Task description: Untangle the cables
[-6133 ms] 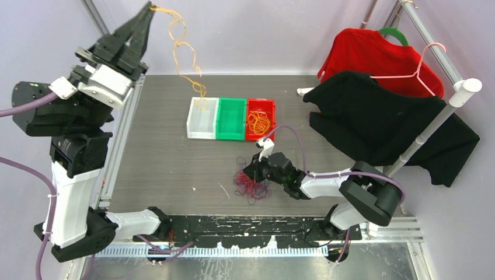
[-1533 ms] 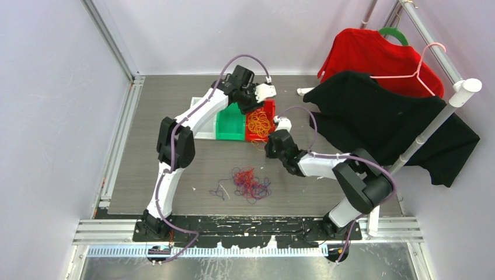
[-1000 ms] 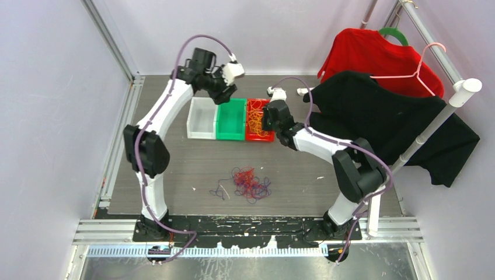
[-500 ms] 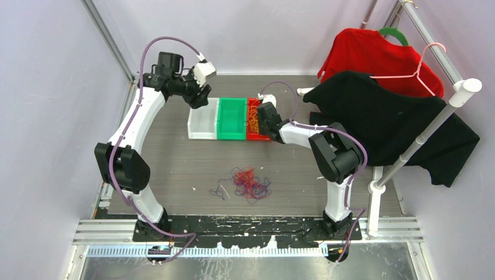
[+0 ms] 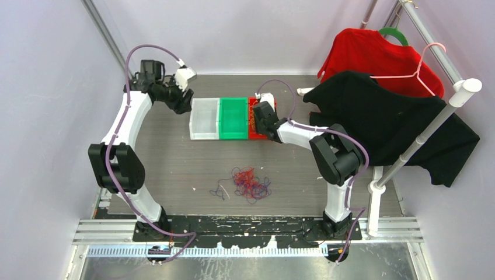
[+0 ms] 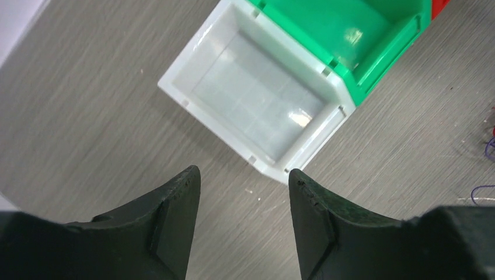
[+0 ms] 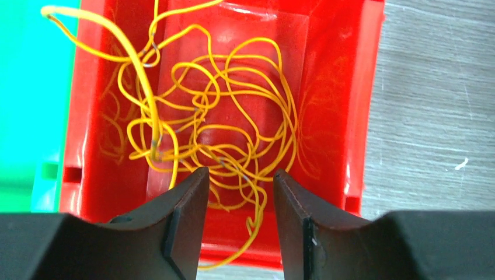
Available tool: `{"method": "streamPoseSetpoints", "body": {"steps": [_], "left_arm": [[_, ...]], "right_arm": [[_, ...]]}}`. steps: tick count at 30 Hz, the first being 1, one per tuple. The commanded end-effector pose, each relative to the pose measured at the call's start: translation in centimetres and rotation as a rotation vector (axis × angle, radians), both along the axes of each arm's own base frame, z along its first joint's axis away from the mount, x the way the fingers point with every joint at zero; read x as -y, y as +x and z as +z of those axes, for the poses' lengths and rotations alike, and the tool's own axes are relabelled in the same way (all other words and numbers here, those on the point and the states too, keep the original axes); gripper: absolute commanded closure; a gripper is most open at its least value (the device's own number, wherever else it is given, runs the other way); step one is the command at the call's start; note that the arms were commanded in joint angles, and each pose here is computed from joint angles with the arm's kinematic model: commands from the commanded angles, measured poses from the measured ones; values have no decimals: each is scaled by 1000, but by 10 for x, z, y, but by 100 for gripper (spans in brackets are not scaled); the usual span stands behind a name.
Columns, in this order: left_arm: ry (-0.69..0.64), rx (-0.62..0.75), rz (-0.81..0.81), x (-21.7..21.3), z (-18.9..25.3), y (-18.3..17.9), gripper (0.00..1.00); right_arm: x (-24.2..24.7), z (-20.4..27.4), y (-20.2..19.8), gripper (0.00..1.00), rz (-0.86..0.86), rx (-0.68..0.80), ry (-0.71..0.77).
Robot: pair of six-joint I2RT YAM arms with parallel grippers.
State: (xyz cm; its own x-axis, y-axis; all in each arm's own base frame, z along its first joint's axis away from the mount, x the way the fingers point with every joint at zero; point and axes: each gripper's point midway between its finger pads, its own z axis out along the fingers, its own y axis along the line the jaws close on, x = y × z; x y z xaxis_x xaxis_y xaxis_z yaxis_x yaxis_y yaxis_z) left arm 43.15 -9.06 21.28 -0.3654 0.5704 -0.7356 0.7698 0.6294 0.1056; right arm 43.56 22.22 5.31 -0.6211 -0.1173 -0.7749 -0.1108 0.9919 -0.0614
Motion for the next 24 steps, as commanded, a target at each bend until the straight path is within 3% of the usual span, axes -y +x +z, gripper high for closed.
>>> {"method": "streamPoseSetpoints", "body": {"steps": [1, 14, 19, 24], "left_arm": [[-8, 96, -6, -9, 25, -5, 43], [-41, 96, 66, -33, 20, -4, 48], [-94, 39, 113, -35, 1, -5, 54], [-162, -30, 161, -29, -23, -7, 53]], "right_arm": [[2, 60, 0, 49, -20, 99, 64], [-5, 122, -5, 44, 30, 138, 157], [-11, 137, 20, 44, 36, 189, 148], [-21, 126, 51, 44, 67, 166, 153]]}}
